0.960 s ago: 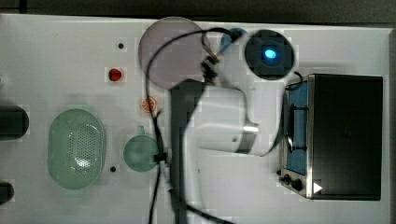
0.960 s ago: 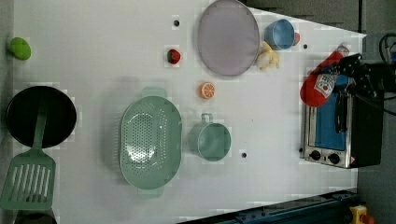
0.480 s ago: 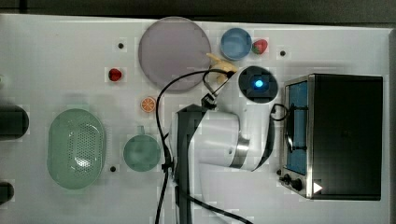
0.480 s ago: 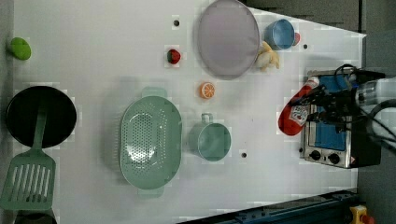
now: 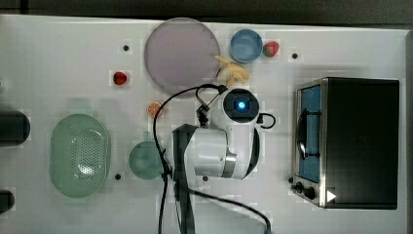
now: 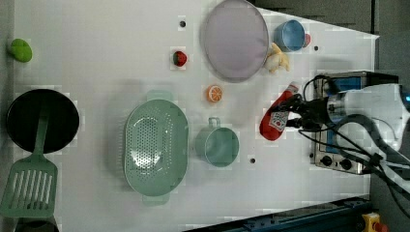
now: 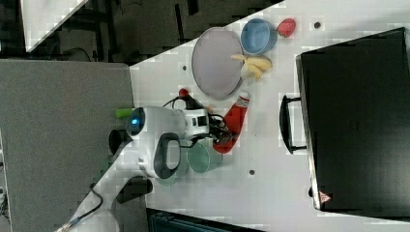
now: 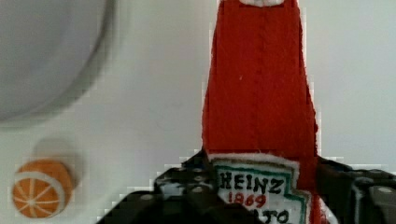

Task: Pick ketchup from strainer and place it on the table

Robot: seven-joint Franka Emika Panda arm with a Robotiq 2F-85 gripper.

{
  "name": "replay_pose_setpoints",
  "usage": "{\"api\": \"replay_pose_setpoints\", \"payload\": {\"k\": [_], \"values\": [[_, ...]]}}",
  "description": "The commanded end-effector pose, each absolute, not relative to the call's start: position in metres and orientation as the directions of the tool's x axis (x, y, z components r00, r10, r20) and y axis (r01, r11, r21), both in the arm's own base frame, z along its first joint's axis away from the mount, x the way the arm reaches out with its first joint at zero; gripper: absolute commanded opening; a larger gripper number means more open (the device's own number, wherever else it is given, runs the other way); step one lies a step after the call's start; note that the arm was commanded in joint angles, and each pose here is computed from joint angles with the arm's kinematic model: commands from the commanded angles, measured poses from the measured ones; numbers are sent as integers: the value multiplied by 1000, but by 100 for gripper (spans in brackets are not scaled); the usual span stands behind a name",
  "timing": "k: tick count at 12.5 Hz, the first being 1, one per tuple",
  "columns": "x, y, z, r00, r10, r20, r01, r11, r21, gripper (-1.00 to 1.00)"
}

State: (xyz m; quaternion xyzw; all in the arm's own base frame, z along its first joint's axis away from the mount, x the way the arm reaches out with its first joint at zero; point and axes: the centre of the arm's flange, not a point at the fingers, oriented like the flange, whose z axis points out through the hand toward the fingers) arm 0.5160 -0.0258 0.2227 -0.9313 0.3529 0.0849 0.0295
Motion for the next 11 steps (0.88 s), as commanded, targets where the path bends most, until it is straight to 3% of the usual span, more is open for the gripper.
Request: {"api": "replay_pose_setpoints", "payload": {"k": [1,3,4,8,11], "values": [[512,-33,204,760,-629,-166,-638,-770,-3,68],[513,-32,207,761,-627,-170,-636,-772,1,100],[516,-32,216,763,-627,-158,-635,-773,-3,100],[549,-38,306,771,-636,-42,-637,-769,-47,100],[569,-41,395,736,-677,-2,-676,-735,-54,100]]}}
